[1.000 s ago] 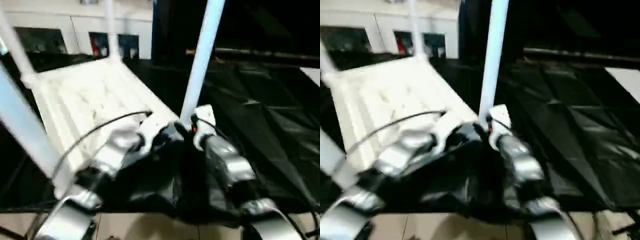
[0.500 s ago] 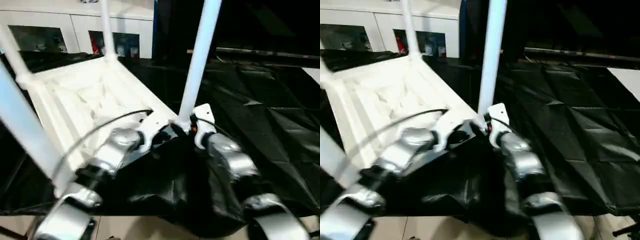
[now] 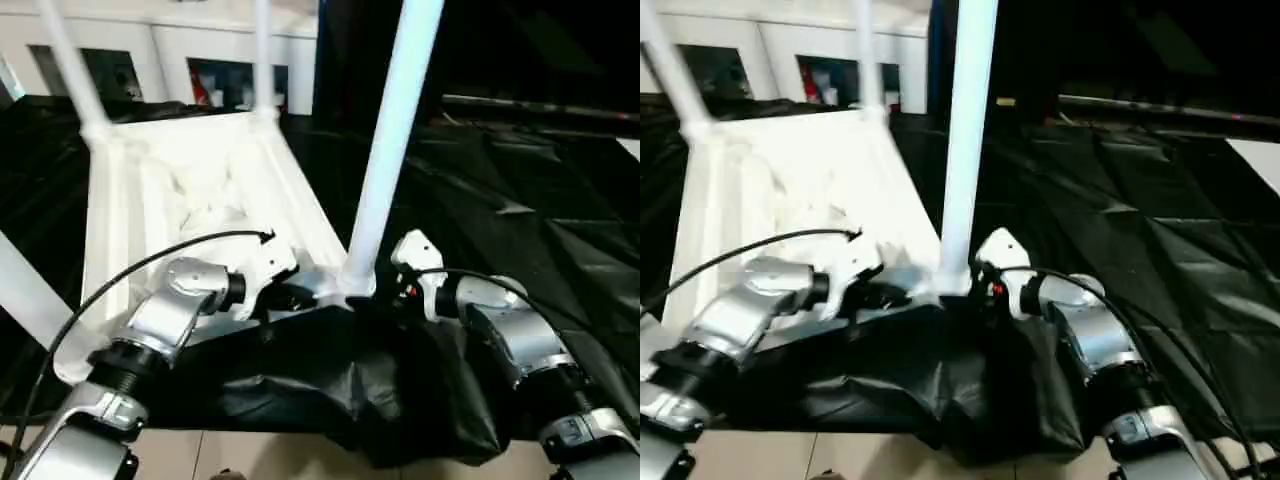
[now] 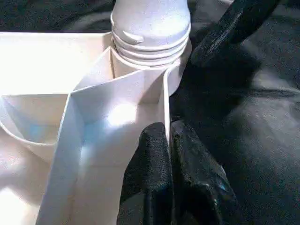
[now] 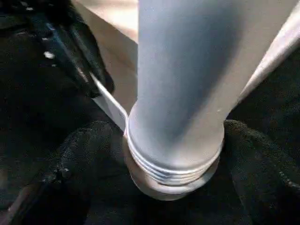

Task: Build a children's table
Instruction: Rotate leg to tighten

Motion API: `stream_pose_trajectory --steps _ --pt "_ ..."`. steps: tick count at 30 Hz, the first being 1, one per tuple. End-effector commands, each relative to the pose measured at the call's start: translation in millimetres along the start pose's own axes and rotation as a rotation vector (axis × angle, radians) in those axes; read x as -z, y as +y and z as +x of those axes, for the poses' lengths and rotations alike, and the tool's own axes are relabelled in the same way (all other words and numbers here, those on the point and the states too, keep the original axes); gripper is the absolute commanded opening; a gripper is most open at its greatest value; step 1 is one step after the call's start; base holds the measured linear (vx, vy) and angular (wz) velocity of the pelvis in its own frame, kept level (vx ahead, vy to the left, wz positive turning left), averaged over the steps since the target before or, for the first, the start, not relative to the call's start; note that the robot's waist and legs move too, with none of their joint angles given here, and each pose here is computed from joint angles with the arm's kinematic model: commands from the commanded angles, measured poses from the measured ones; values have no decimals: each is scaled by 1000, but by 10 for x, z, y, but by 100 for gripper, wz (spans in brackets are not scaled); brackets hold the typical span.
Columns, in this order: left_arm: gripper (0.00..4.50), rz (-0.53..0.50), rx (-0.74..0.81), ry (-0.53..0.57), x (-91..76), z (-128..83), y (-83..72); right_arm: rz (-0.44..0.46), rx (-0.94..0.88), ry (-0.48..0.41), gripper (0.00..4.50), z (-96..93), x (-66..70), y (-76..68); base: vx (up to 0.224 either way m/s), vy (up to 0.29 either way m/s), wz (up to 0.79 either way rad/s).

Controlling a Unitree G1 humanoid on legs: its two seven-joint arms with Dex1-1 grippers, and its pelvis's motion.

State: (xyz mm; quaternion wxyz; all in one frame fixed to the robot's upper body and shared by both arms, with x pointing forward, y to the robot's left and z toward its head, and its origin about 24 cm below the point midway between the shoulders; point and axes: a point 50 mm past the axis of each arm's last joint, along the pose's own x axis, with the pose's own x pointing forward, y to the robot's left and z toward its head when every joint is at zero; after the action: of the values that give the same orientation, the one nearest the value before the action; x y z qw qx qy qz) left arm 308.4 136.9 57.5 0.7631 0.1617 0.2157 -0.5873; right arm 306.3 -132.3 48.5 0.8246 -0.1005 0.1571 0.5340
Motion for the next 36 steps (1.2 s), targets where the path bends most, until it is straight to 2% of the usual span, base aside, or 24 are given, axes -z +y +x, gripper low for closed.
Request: stream_pose_trajectory --steps 1,6,8,12,13,17,25,27,31,32,33,34,36 --pt "0 33 60 -62 -119 66 -66 0 -52 -9 395 18 -27 53 0 0 0" --pt "0 32 69 -60 -102 48 -75 5 -64 -7 395 17 -26 59 0 0 0" --pt "0 30 72 -59 -98 44 -78 10 -58 -5 372 29 -22 48 0 0 0" --pt "0 28 78 -61 -97 44 -87 17 -42 -8 352 42 -21 27 0 0 0" --pt "0 27 83 -63 -96 44 -96 18 -29 -14 328 48 -24 17 0 0 0" --pt "0 25 86 -64 -91 54 -110 42 -11 -41 289 69 -37 7 0 0 0" --pt "0 11 39 -58 -82 123 -93 121 10 -93 275 162 -7 69 0 0 0" --pt "0 -13 -89 -32 -80 245 -16 174 115 -91 274 293 70 95 0 0 0" --pt "0 -47 -220 -25 -128 401 56 224 253 -91 274 439 92 91 0 0 0" --pt "0 -83 -291 -28 -216 596 51 293 439 -82 274 597 80 60 0 0 0" --pt "0 -84 -293 -28 -228 621 44 303 459 -80 274 615 76 56 0 0 0" --pt "0 -80 -292 -29 -294 744 -5 344 534 -75 274 706 38 46 0 0 0" --pt "0 -73 -286 -29 -328 806 -38 358 546 -81 274 754 2 50 0 0 0"
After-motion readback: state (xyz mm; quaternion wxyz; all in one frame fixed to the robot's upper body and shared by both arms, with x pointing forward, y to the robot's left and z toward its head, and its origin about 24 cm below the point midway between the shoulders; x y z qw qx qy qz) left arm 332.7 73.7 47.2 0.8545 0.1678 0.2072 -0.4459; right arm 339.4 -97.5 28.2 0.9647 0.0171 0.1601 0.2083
